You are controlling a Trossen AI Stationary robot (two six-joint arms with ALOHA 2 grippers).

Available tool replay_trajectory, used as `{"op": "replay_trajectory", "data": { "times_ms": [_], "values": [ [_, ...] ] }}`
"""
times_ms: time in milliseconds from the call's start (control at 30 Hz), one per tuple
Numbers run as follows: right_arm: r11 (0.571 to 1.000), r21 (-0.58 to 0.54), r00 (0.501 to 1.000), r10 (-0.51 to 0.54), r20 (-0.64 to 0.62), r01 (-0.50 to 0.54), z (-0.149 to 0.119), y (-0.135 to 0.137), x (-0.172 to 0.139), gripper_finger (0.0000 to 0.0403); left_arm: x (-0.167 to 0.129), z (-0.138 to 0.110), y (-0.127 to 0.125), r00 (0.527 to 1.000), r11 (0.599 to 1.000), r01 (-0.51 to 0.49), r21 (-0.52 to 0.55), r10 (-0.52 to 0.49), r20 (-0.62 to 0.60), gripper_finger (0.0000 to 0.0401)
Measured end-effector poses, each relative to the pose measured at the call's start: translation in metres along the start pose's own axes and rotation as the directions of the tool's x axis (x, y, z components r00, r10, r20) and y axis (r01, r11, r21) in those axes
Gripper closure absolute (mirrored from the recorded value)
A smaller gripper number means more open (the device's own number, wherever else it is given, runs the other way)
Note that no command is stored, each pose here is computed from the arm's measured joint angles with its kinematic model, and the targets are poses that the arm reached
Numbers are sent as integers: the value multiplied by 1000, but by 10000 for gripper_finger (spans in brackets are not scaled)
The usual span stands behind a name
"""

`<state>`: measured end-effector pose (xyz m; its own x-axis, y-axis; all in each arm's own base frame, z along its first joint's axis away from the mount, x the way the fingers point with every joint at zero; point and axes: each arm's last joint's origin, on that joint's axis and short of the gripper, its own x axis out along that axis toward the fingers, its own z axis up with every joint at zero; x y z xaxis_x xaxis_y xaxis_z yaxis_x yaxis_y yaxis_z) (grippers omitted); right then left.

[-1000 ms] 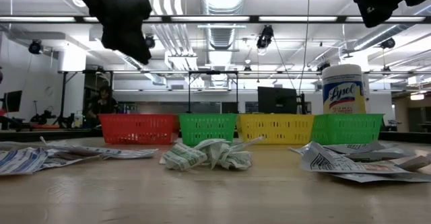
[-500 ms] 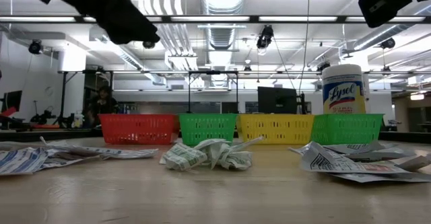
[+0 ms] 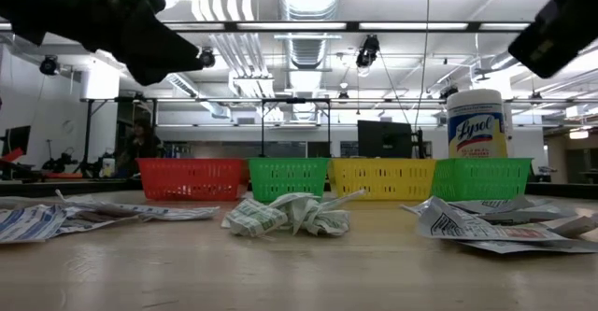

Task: Pick & Place First Aid Supplies
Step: Put the alcohol pad into the red basket

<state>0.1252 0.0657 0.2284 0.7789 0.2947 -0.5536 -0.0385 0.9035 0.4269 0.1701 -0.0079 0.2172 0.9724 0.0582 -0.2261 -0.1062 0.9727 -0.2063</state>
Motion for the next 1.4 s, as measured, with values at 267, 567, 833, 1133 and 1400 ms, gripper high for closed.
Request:
{"op": "replay_trajectory", "data": {
  "times_ms": [267, 567, 833, 1133, 1400],
  "values": [
    [978, 161, 952, -81, -296, 133, -5, 3, 11, 344, -6, -7, 3, 1000, 1000, 6, -7, -5, 22, 275],
    [943, 214, 852, -115, -511, 255, -16, 2, 31, 344, -7, -13, 4, 1000, 1000, 2, -5, -2, 9, 275],
    [906, 252, 782, -124, -611, 340, -24, 0, 42, 340, -7, -13, 4, 1000, 1000, 2, -2, -2, 9, 275],
    [898, 243, 754, -134, -643, 366, -27, -1, 45, 287, -7, -13, 4, 1000, 1000, 2, 0, -2, 9, 275],
    [889, 221, 731, -165, -662, 401, -33, -5, 48, 263, -7, -13, 4, 1000, 1000, 2, 0, -2, 8, 275]
  ]
}}
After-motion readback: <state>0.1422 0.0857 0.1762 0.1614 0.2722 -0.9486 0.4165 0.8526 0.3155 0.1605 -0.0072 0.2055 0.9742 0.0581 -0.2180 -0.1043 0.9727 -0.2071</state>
